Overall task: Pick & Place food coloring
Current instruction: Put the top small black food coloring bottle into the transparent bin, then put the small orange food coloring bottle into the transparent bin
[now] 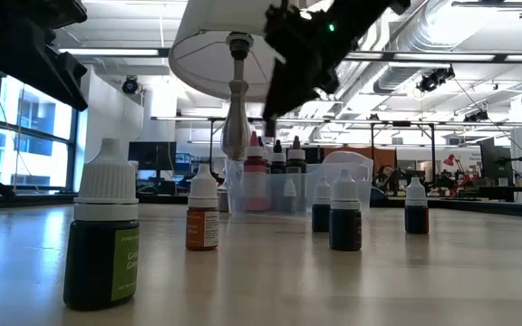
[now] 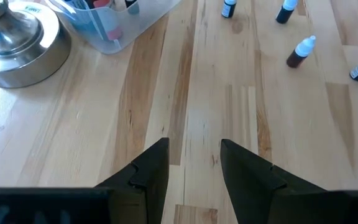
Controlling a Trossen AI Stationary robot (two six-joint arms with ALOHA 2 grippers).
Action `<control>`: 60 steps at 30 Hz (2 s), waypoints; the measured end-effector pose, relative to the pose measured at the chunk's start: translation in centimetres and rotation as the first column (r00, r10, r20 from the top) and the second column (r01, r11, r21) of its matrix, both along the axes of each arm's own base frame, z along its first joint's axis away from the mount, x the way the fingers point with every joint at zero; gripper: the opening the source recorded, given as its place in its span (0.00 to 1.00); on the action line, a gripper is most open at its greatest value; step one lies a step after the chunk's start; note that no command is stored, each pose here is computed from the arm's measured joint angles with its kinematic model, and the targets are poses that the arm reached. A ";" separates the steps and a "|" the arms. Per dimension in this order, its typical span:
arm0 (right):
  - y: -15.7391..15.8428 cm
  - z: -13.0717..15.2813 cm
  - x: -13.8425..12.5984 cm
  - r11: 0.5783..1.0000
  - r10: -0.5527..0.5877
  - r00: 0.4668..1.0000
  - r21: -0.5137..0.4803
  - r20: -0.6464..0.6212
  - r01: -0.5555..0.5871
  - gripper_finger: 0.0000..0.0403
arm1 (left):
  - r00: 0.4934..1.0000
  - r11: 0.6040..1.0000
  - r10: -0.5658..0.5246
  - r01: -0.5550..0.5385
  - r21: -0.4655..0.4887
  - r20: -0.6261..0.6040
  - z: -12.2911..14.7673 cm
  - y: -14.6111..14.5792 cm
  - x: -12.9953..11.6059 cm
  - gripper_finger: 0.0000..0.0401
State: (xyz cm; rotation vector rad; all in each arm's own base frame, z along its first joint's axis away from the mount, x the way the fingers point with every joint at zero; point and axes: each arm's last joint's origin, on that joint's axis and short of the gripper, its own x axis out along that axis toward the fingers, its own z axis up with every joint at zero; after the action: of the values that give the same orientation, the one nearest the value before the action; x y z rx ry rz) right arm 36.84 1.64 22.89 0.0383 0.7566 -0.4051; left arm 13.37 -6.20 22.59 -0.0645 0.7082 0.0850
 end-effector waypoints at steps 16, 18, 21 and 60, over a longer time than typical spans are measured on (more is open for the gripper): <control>-5.7 -6.3 -2.2 0.976 -0.101 0.994 0.200 0.041 0.091 0.15 | 1.000 1.000 0.002 -0.002 0.002 0.002 0.0 0.0 0.0 0.35; -5.8 -6.9 -2.6 0.970 -0.091 0.996 0.226 0.019 0.085 0.15 | 1.000 1.000 0.002 -0.002 0.002 0.002 0.0 0.0 0.0 0.35; -5.7 -7.4 -3.0 0.968 -0.078 0.997 0.239 0.007 0.074 0.16 | 1.000 1.000 0.002 -0.002 0.002 0.002 0.0 0.0 0.0 0.35; 5.3 -2.7 -0.5 0.895 0.397 0.901 0.141 0.177 -0.422 0.33 | 1.000 1.000 0.001 -0.001 -0.011 0.018 0.2 -0.1 0.1 0.35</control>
State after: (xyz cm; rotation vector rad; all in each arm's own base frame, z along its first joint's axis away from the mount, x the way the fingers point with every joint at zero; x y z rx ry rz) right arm 36.37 6.99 20.19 0.0710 0.6343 0.0707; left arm 13.50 -6.27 22.75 -0.0760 0.6903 0.0817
